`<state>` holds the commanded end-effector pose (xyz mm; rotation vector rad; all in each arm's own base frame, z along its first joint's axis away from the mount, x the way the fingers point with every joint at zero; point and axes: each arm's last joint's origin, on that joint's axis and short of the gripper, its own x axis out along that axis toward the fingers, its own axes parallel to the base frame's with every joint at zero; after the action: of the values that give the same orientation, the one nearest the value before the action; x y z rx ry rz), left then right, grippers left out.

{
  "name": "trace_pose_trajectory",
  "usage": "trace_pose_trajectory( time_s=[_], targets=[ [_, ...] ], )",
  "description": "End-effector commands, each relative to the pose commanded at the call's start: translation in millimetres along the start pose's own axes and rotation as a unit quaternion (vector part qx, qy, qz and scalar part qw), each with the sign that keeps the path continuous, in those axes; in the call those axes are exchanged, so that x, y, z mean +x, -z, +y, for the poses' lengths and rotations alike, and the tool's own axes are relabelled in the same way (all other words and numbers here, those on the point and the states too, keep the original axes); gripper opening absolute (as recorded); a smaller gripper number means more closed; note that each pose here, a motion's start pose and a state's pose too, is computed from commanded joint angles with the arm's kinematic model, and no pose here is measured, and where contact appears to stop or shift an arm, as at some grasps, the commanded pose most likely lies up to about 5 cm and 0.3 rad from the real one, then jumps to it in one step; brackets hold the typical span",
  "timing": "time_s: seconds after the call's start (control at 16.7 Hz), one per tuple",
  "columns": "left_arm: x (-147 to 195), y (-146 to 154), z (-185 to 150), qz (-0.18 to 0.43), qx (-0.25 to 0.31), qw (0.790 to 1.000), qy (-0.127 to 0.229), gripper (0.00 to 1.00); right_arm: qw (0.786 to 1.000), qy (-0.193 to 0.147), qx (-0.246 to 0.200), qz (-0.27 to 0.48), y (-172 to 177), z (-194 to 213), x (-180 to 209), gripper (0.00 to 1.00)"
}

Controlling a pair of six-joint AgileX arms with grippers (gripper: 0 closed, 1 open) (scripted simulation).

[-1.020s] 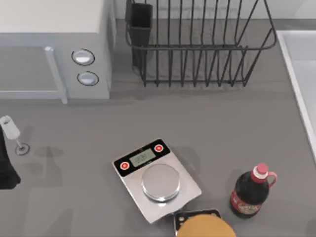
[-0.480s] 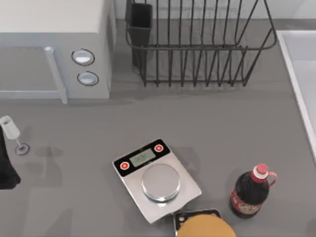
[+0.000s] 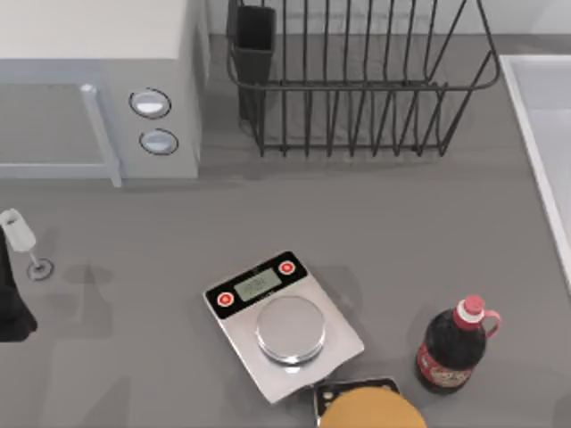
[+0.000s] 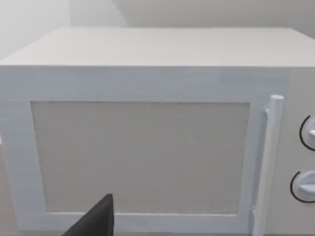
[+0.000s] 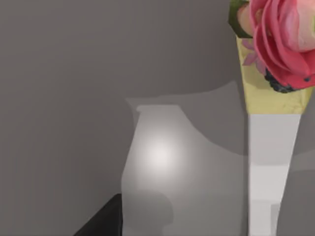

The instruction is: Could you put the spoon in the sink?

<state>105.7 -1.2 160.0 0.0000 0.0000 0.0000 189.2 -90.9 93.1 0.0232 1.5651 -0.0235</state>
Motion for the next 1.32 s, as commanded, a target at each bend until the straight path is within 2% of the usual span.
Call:
trace_pose_trajectory(
  time_s=[0.06,0.12,0.42,0.84,1.32],
  targets=[
    [0.0,0.0,0.0,0.000,0.000,1.000,0.000,1.00,1.000,0.000,0.000,0.000,0.0,0.0,0.0,0.00],
    [0.0,0.0,0.0,0.000,0.000,1.000,0.000,1.00,1.000,0.000,0.001,-0.019,-2.9,-1.2,-21.6,0.00],
    [0.0,0.0,0.0,0.000,0.000,1.000,0.000,1.00,1.000,0.001,-0.001,-0.021,-9.2,-4.2,-46.8,0.00],
    [0.0,0.0,0.0,0.000,0.000,1.000,0.000,1.00,1.000,-0.002,0.001,-0.015,-4.0,-1.6,-116.2,0.00],
    [0.0,0.0,0.0,0.000,0.000,1.000,0.000,1.00,1.000,-0.003,0.001,-0.011,-10.0,-2.8,-122.4,0.00]
  ],
)
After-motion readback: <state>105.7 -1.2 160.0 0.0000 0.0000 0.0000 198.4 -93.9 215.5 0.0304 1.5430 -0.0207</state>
